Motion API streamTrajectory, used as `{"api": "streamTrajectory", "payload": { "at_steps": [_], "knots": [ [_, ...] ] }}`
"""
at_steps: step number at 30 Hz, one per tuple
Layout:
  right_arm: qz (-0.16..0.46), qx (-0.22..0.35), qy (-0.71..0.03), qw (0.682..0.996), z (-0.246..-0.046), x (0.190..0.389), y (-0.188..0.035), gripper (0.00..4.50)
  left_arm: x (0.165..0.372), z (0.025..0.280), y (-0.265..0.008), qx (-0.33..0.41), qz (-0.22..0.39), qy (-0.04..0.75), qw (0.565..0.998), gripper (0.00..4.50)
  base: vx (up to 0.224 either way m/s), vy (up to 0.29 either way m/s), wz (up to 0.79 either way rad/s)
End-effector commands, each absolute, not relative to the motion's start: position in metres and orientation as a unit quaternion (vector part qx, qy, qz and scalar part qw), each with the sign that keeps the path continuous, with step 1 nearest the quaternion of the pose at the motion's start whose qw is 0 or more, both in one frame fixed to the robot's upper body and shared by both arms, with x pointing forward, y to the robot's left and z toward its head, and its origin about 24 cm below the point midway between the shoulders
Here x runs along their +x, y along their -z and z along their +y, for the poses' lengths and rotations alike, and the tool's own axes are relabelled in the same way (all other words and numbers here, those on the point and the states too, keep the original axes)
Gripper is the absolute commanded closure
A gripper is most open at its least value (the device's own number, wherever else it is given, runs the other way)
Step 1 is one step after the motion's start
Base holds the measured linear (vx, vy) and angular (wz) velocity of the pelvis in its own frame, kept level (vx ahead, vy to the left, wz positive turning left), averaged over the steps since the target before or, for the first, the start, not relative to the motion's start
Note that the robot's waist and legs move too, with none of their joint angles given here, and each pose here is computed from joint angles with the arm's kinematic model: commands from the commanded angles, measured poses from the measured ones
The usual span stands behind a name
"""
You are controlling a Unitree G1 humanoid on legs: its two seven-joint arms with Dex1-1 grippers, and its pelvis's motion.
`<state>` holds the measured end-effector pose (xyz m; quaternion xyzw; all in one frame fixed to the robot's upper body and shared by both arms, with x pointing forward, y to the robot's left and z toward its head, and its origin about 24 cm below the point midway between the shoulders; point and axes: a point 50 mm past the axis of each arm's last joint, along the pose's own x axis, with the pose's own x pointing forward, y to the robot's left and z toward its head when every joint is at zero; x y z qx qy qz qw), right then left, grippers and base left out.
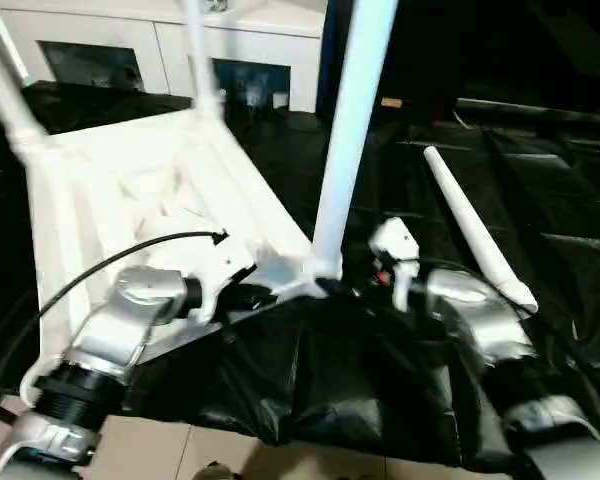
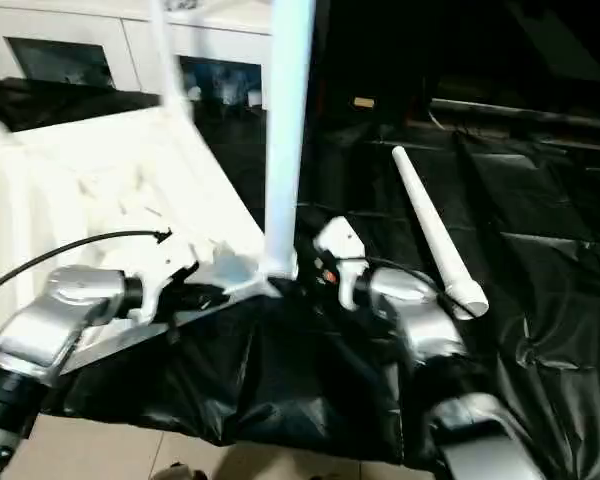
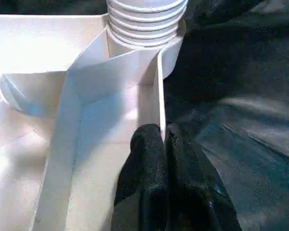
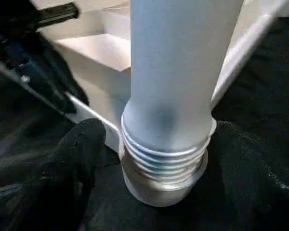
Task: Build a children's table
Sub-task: Insert table leg to table base
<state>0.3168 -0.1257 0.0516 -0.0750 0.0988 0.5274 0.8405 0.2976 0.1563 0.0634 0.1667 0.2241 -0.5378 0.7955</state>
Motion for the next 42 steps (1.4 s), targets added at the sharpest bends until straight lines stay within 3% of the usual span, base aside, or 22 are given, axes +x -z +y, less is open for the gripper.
{"api": "streamTrajectory", "payload": {
  "at_steps": [1,15,26,30,33,36,39,42],
  "knots": [
    [0.099,-0.094,-0.553,0.822,-0.119,0.312,-0.054,0.67,0.298,0.139,-0.075,0.176,0.187,0.598,0.759,4.50,0.000,0.000,0.00],
    [0.115,-0.115,-0.600,0.783,-0.118,0.302,-0.055,0.67,0.295,0.145,-0.071,0.194,0.196,0.637,0.720,4.50,0.000,0.000,0.00],
    [0.125,-0.121,-0.604,0.778,-0.120,0.301,-0.053,1.67,0.296,0.149,-0.070,0.200,0.199,0.635,0.719,4.50,0.000,0.000,0.00],
    [0.128,-0.118,-0.603,0.778,-0.118,0.299,-0.050,1.75,0.296,0.150,-0.068,0.195,0.199,0.630,0.725,4.50,0.000,0.000,0.00],
    [0.129,-0.104,-0.572,0.803,-0.114,0.301,-0.043,1.77,0.303,0.151,-0.066,0.189,0.197,0.580,0.767,4.50,0.000,0.000,0.00],
    [0.133,-0.091,-0.498,0.852,-0.109,0.310,-0.034,1.78,0.314,0.148,-0.066,0.172,0.187,0.518,0.816,4.50,0.000,0.000,0.00],
    [0.148,-0.068,-0.399,0.902,-0.099,0.322,-0.023,1.78,0.321,0.139,-0.065,0.164,0.186,0.463,0.851,4.50,0.000,0.000,0.00],
    [0.157,-0.042,-0.344,0.925,-0.090,0.327,-0.019,1.78,0.323,0.130,-0.064,0.156,0.185,0.438,0.866,4.50,0.000,0.000,0.00]
  ]
}}
